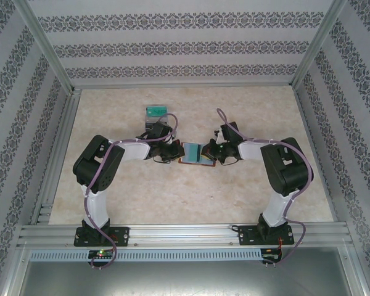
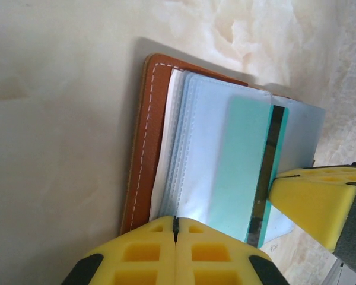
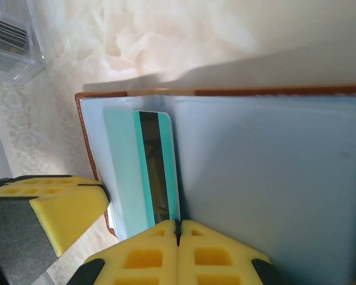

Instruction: Take the credit cards out of the card holder

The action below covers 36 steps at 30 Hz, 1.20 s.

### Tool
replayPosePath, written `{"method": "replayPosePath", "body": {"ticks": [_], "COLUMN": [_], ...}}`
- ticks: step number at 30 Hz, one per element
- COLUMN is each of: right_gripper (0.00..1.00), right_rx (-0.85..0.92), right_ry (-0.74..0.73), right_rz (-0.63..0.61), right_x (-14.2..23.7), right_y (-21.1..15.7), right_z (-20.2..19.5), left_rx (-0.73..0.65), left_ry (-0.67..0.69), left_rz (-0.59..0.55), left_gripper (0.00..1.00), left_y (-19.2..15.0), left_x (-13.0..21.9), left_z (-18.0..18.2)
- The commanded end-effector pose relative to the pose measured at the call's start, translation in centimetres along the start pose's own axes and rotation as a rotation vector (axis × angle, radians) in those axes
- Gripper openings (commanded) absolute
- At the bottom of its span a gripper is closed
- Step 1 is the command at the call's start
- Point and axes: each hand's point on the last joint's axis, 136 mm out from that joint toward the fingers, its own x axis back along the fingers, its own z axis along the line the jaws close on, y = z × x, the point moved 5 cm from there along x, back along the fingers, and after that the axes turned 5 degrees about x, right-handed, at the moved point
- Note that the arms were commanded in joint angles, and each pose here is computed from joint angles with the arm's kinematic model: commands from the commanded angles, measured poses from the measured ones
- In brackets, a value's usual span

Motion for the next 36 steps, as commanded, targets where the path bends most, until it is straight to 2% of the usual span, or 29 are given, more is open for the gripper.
{"method": "replayPosePath", "body": {"ticks": [1,8,11,13,16,18,21,30,36], "right_gripper": [0.00,0.00,0.00,0.00,0.00,0.00,0.00,0.00,0.00], "right_rx": [-0.010,-0.007,0.022,0.039,0.066,0.082,0.116,0.237,0.262], "right_ry": [0.004,0.051,0.076,0.090,0.123,0.152,0.209,0.338,0.459], "right_rz": [-0.021,-0.063,-0.092,-0.109,-0.128,-0.132,-0.135,-0.162,-0.134], "right_x": [1.1,3.6,5.1,6.1,7.2,7.8,8.7,11.7,12.5], "right_y": [-0.2,-0.4,-0.4,-0.4,-0.4,-0.4,-0.3,0.0,0.2], "right_z": [-0.3,-0.3,0.5,1.1,2.1,2.8,4.3,8.2,10.3], "left_rx": [0.062,0.048,0.032,0.016,-0.009,-0.026,-0.048,-0.102,-0.084], "left_ry": [0.104,0.092,0.061,0.031,-0.035,-0.098,-0.199,-0.353,-0.466], "left_rz": [0.031,0.027,0.016,0.000,-0.030,-0.042,-0.060,-0.104,-0.113], "left_gripper": [0.02,0.02,0.07,0.16,0.36,0.43,0.48,0.47,0.40], "left_y": [-0.8,-0.7,-0.3,0.0,0.6,0.8,1.0,1.1,1.3], "left_x": [-0.6,-0.2,0.3,1.0,2.5,3.4,5.0,8.4,9.3], "left_z": [2.5,2.0,0.9,-0.3,-2.6,-4.3,-6.5,-9.6,-10.6]}}
